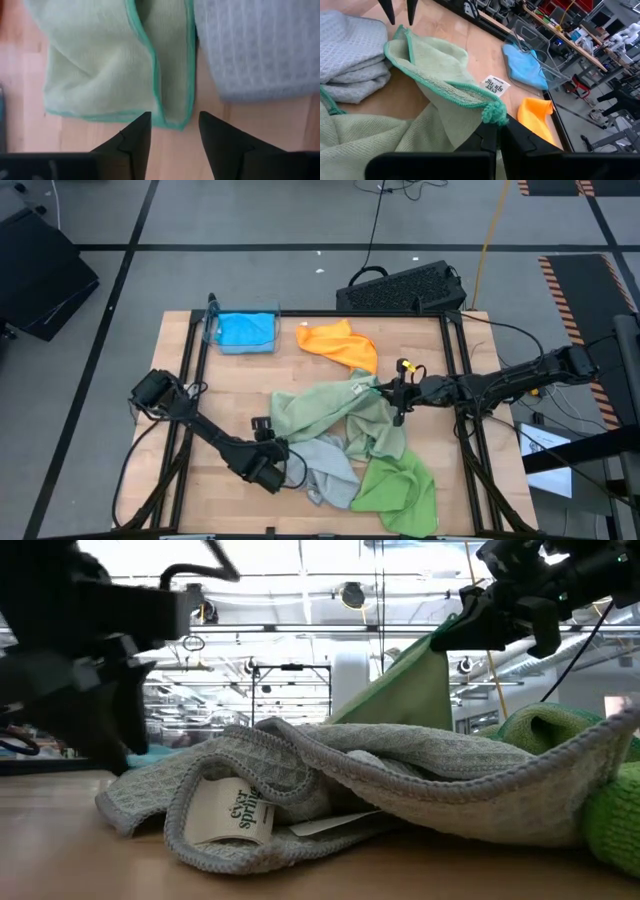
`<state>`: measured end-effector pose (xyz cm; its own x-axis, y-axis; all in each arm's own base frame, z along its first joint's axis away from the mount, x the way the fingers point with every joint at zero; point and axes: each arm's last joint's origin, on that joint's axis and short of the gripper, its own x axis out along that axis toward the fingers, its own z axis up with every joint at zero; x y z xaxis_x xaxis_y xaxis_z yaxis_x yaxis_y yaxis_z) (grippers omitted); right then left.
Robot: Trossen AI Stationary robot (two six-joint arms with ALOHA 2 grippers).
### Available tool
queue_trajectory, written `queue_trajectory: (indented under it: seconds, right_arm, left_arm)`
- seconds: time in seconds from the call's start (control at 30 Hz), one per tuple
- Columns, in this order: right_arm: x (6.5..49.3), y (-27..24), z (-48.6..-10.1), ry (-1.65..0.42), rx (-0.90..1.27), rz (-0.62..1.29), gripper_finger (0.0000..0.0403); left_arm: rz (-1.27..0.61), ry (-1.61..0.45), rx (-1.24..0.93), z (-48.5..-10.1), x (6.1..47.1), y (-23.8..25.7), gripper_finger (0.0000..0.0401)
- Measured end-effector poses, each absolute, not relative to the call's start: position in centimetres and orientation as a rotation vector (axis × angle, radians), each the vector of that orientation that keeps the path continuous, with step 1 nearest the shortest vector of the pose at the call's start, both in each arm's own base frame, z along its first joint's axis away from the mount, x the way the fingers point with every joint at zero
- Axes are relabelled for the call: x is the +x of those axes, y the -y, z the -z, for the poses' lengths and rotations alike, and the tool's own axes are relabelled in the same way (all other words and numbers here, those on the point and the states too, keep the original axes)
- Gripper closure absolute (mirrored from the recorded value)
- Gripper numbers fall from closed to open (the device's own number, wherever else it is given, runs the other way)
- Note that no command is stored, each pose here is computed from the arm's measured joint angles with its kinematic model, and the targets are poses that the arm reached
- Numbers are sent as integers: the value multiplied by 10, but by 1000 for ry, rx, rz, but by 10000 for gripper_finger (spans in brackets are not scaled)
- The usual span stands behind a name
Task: Fold microfiber towels
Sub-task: Fold the left light green microfiber cloth
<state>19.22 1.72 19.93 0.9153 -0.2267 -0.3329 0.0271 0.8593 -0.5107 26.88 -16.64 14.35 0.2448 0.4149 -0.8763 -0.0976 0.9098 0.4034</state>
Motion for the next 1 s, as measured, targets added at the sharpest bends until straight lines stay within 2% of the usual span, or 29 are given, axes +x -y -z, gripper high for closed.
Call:
queue_trajectory:
  seconds: [0.2, 0.33, 1.0]
  right_arm:
    - [192, -17, -199, -404, -520, 135, 399]
    - [192, -17, -198, -405, -520, 135, 399]
    - [192, -17, -198, -411, -526, 132, 399]
  left_arm:
    - [-314, -1258, 340, -134, 267, 165, 177]
    - [-296, -1240, 396, -128, 265, 162, 178]
    - [-369, -1274, 404, -112, 266, 131, 389]
